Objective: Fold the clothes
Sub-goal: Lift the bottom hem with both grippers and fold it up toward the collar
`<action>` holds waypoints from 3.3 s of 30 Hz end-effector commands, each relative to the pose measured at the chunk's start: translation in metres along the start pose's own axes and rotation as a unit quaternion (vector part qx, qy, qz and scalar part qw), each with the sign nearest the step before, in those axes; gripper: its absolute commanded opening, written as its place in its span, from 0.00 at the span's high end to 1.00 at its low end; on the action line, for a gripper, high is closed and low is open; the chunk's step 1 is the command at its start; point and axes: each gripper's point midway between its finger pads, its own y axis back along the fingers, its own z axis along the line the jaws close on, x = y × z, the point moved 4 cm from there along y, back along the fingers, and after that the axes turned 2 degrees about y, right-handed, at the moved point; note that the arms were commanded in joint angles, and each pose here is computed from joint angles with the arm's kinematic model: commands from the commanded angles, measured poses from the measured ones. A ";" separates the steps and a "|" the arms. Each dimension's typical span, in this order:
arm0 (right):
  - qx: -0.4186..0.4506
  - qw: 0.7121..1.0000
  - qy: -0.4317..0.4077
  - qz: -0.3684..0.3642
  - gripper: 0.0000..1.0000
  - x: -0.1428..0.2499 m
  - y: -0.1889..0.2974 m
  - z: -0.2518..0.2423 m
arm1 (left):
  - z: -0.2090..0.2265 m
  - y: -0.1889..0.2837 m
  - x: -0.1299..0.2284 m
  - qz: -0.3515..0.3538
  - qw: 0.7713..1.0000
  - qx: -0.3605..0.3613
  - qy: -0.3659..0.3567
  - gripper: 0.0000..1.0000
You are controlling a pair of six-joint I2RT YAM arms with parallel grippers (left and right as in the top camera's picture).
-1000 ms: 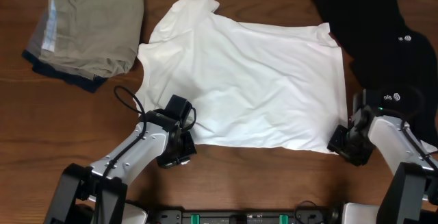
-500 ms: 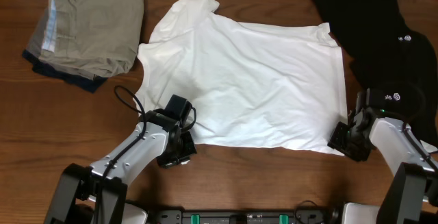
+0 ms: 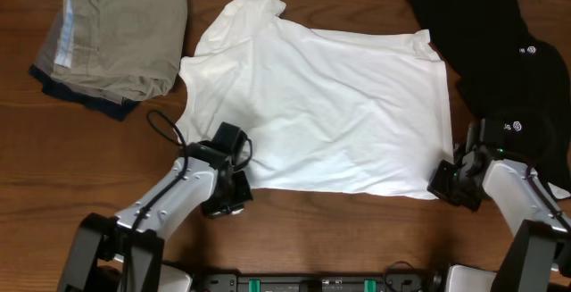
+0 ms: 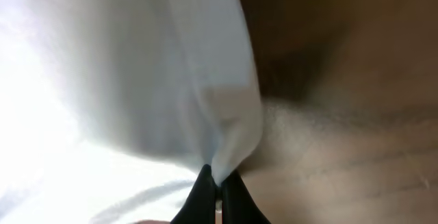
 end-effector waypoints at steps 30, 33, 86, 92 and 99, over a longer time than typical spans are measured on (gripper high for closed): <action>-0.077 0.993 0.019 -0.084 0.99 -0.028 0.094 0.007 | -0.015 0.130 -0.075 -0.232 0.965 0.045 -0.114 0.94; -0.079 0.992 0.022 -0.100 0.99 -0.040 0.091 0.009 | -0.027 0.134 -0.099 -0.278 0.952 0.054 -0.115 0.94; -0.129 0.957 0.115 -0.232 0.31 -0.157 0.043 0.075 | -0.054 0.069 -0.206 -0.355 0.923 0.022 -0.144 0.02; -0.135 0.953 0.160 -0.218 0.29 -0.160 0.095 0.087 | -0.028 0.129 -0.204 -0.373 0.921 0.020 -0.109 0.02; -0.141 0.953 0.194 -0.185 0.29 -0.148 0.120 0.104 | -0.028 0.145 -0.179 -0.307 0.941 0.036 -0.140 0.02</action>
